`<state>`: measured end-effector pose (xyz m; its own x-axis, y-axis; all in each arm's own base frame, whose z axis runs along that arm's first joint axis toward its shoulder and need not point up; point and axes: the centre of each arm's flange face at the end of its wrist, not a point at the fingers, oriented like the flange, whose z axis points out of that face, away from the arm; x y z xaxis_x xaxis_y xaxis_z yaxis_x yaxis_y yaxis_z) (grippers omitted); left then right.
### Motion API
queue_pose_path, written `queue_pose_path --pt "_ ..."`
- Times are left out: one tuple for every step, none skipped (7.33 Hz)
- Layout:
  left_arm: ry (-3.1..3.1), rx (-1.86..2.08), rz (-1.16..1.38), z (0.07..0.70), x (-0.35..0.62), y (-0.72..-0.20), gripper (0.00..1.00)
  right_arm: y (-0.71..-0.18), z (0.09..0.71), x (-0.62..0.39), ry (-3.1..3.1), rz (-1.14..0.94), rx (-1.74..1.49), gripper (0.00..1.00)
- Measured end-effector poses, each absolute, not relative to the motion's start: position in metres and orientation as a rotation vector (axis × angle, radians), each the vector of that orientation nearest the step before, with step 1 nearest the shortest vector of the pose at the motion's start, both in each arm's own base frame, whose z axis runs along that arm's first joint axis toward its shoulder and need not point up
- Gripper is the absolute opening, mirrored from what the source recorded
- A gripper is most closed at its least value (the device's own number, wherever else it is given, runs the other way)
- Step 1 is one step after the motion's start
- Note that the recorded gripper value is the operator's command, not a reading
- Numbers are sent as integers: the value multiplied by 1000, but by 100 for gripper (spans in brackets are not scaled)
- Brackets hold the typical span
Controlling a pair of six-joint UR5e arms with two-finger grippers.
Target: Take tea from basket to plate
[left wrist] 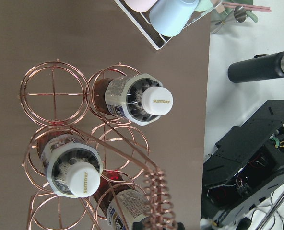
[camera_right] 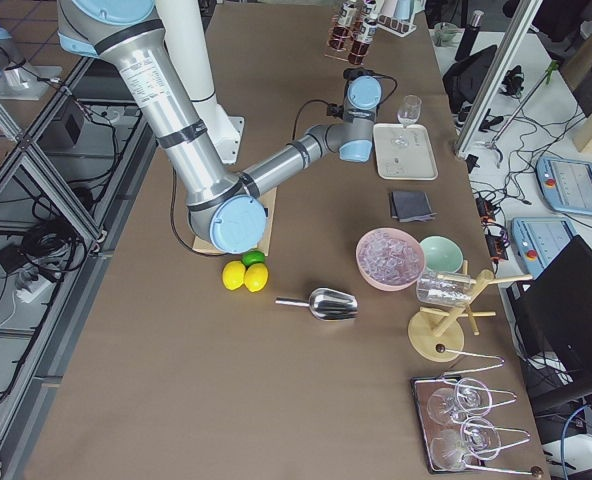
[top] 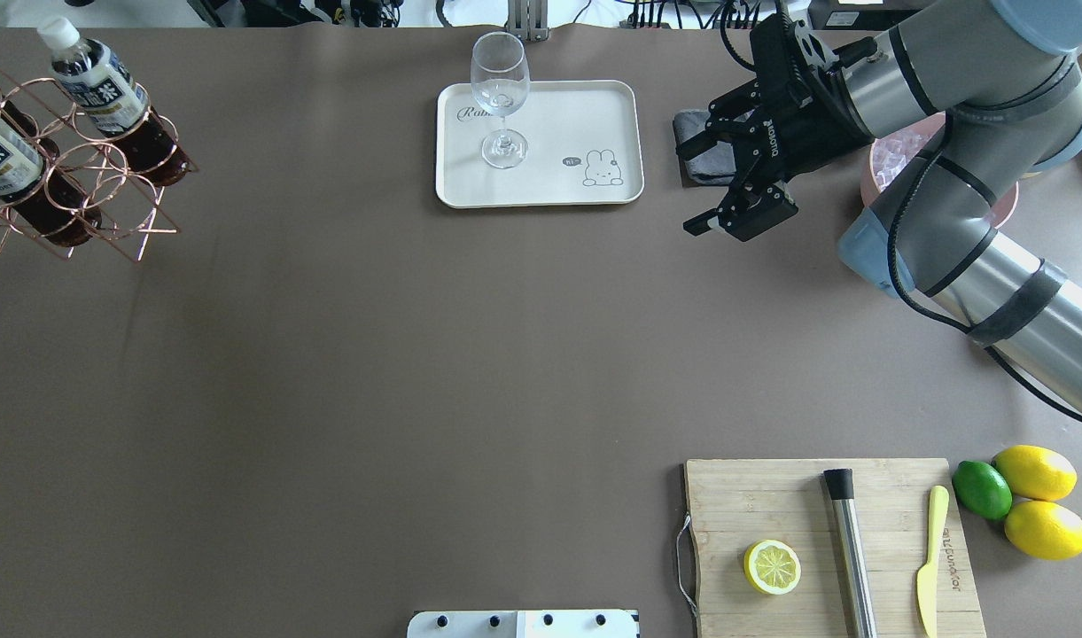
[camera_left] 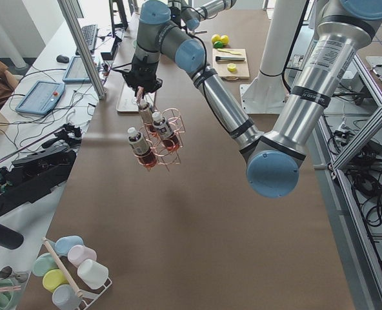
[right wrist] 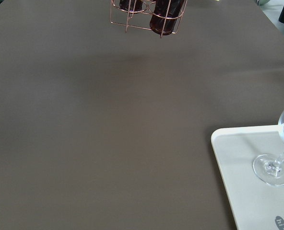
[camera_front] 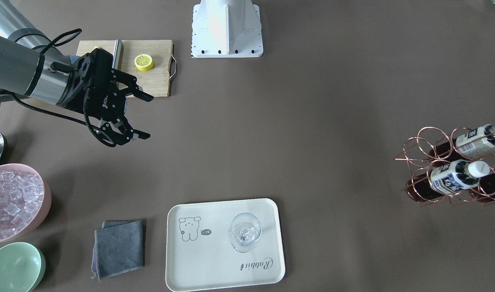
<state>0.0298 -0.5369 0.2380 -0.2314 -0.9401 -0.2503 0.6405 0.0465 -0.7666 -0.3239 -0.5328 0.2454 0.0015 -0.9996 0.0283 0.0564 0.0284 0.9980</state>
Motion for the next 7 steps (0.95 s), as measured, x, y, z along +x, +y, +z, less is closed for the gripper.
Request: queue_pose_path --pt "957 -464 -1552 205 61 -527 0 -532 243 -326 -1178 -1213 1153 100" --pt "926 -477 -1573 175 105 -515 0 -532 242 -326 -1175 -1212 1158 100" --pt "887 -462 -1607 147 159 -493 0 -531 240 -325 -1174 -1214 1168 100" --pt "871 -464 -1648 119 200 -475 0 -530 238 -323 -1174 -1215 1181 100" --pt "861 -476 -1672 88 236 -465 0 -529 236 -320 -1172 -1215 1190 100" --pt "856 -481 -1665 54 274 -458 0 -529 235 -318 -1170 -1214 1195 100" --pt "856 -487 -1636 30 305 -450 0 -528 236 -316 -1169 -1213 1197 100"
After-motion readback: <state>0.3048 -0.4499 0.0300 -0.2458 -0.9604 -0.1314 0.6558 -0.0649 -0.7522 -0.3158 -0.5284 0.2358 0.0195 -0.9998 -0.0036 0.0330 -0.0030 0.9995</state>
